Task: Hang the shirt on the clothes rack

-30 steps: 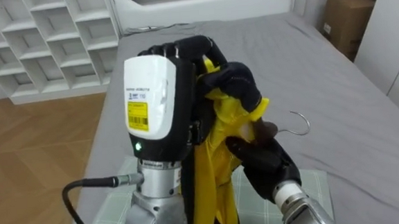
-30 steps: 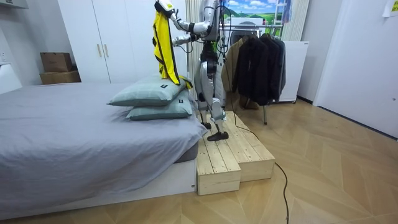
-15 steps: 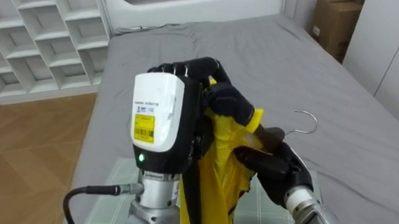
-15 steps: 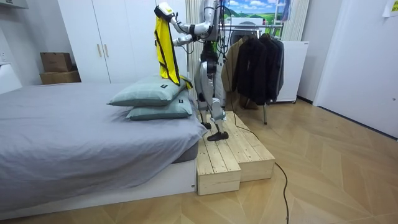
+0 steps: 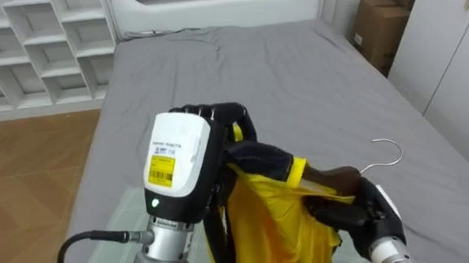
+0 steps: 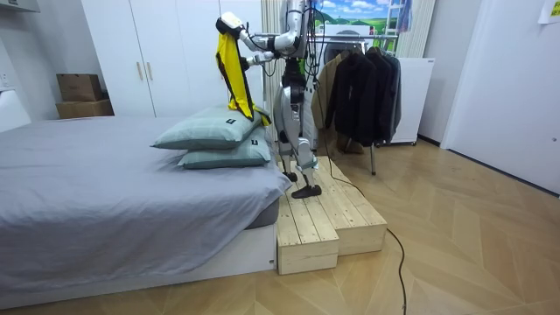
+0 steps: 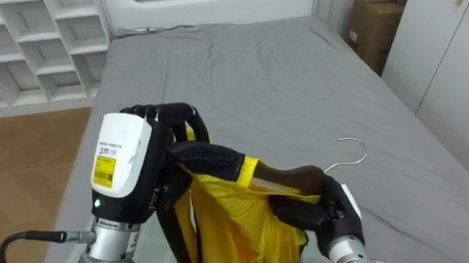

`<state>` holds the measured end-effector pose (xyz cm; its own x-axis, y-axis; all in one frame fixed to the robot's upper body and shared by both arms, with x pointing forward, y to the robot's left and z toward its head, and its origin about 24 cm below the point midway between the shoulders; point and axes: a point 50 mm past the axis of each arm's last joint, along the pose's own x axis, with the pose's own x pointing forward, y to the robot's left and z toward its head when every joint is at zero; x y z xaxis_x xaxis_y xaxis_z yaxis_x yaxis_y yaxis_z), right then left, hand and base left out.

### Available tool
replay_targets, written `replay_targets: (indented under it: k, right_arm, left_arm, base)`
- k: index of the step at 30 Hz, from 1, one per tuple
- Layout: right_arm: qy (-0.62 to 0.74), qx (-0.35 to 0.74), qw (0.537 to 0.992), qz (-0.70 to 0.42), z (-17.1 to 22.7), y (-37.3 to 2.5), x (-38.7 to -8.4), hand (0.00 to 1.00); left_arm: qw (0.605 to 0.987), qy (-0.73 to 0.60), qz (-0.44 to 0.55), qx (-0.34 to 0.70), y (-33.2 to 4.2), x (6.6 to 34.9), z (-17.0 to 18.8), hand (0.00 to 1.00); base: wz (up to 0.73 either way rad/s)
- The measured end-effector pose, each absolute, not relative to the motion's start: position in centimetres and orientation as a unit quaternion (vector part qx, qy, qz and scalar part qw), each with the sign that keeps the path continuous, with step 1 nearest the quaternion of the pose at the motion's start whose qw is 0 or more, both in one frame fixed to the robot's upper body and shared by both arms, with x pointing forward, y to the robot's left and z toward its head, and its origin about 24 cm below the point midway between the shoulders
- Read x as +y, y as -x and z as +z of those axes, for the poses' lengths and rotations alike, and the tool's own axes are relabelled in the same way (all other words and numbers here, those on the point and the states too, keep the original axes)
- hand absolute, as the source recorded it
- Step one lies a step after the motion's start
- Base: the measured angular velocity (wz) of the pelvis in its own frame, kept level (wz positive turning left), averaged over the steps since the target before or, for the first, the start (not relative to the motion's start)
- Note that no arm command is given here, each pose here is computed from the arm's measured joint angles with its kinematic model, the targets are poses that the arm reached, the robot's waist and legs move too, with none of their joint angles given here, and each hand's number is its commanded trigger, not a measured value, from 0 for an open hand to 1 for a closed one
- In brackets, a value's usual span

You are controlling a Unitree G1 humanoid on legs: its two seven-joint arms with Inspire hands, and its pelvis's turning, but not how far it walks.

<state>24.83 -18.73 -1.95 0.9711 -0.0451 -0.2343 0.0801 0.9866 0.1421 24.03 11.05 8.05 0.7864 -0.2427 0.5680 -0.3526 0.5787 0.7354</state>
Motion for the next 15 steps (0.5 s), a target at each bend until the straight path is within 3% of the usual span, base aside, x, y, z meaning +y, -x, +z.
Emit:
replay_targets:
  k: [7, 8, 9, 10, 11, 15]
  right_arm:
    - [0.051, 0.095, 0.994, -0.034, -1.0, -24.8, -20.4, 1.00]
    - [0.084, 0.094, 0.992, -0.032, -0.9, -24.8, -20.6, 1.00]
    - [0.125, 0.091, 0.988, -0.025, -0.7, -24.9, -20.9, 1.00]
    - [0.142, 0.088, 0.986, -0.021, -0.5, -24.9, -21.0, 1.00]
    - [0.168, 0.082, 0.982, -0.018, -0.2, -25.0, -21.2, 1.00]
    - [0.212, 0.072, 0.974, -0.016, 0.4, -25.1, -21.5, 1.00]
  left_arm:
    - [0.838, -0.466, 0.018, -0.284, -23.9, 12.1, 6.5, 1.00]
    - [0.839, -0.470, 0.019, -0.274, -23.9, 12.4, 6.1, 0.93]
    - [0.839, -0.476, 0.016, -0.263, -24.0, 12.6, 5.6, 0.59]
    - [0.839, -0.478, 0.013, -0.258, -24.0, 12.6, 5.4, 0.09]
    - [0.840, -0.484, 0.008, -0.246, -24.1, 12.8, 5.0, 0.00]
    - [0.840, -0.491, 0.004, -0.231, -24.2, 13.0, 4.6, 0.00]
  base:
    - [-0.05]
    - [-0.04]
    - [0.00]
    - [0.00]
    - [0.00]
    - [-0.02]
